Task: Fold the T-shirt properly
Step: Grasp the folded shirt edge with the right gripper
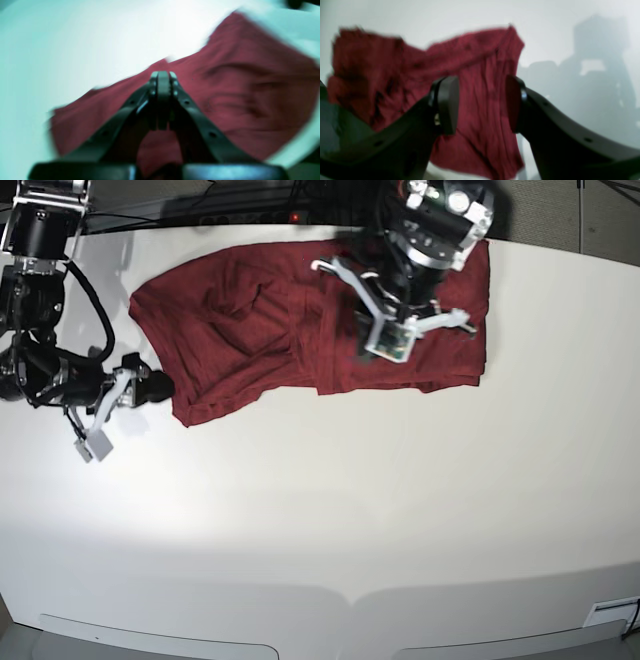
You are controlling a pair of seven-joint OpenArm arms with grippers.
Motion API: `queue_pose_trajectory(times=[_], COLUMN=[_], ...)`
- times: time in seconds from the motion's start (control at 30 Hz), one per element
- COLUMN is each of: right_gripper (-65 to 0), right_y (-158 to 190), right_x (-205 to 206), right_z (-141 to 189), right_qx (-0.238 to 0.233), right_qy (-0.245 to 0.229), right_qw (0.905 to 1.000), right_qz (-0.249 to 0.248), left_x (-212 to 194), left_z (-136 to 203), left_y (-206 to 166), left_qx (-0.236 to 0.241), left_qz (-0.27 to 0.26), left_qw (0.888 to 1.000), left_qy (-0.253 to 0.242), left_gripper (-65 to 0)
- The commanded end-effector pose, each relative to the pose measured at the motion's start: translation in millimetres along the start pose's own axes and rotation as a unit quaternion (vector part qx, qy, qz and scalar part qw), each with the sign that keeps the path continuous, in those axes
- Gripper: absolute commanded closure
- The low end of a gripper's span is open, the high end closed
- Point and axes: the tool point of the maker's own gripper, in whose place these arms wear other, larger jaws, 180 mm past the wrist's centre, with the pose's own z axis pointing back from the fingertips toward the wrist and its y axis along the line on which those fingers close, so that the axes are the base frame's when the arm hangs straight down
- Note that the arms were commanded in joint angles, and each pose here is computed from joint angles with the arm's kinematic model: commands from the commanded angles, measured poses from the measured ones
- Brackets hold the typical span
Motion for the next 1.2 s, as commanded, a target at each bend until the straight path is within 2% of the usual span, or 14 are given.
queue_pose_trajectory(times=[0.0, 0.03, 0.17, 0.2, 0.23, 0.33, 0.47, 0.57, 0.83, 0.93, 1.03, 1.17], right_gripper=[-30.2, -30.2, -30.2, -30.2, -31.4, -38.8, -39.2, -39.2, -39.2, -39.2, -39.2, -39.1], right_y=[-3, -2, 2, 4, 7, 12, 11, 1, -17, -19, -14, -9], right_x=[10, 7, -6, -10, -13, -25, -32, -36, -35, -37, -49, -70], right_z=[8, 7, -5, -8, -11, -19, -21, -18, -16, -20, -30, -44], right_qx=[-0.006, -0.005, -0.009, -0.008, -0.006, -0.004, -0.011, -0.035, -0.081, -0.079, -0.053, -0.032], right_qy=[-0.007, 0.004, 0.048, 0.057, 0.067, 0.099, 0.117, 0.133, 0.134, 0.13, 0.134, 0.154], right_qw=[0.9998, 0.9996, 0.9971, 0.9962, 0.9953, 0.9913, 0.9885, 0.9851, 0.9801, 0.9829, 0.9871, 0.987], right_qz=[0.02, 0.027, 0.059, 0.065, 0.07, 0.087, 0.095, 0.103, 0.122, 0.103, 0.069, 0.034], left_x=[9, 6, -8, -12, -16, -26, -34, -35, -32, -30, -27, -25], left_z=[2, 2, 5, 6, 7, 11, 16, 18, 16, 15, 15, 15], left_y=[9, 20, 52, 58, 64, 77, 94, 100, 97, 95, 94, 93], left_qx=[0.017, 0.034, 0.075, 0.082, 0.088, 0.104, 0.127, 0.136, 0.125, 0.12, 0.116, 0.115], left_qz=[0.007, 0.011, 0.026, 0.032, 0.037, 0.051, 0.057, 0.058, 0.074, 0.082, 0.088, 0.085], left_qw=[1.0, 0.999, 0.997, 0.996, 0.995, 0.992, 0.988, 0.987, 0.988, 0.988, 0.989, 0.989], left_qy=[-0.018, -0.013, 0.013, 0.021, 0.03, 0.05, 0.063, 0.064, 0.053, 0.046, 0.038, 0.033], left_gripper=[0.0, -0.6, -30.9, -35.2, -36.9, -36.9, -36.9, -36.9, -36.9, -36.9, -36.9, -36.9])
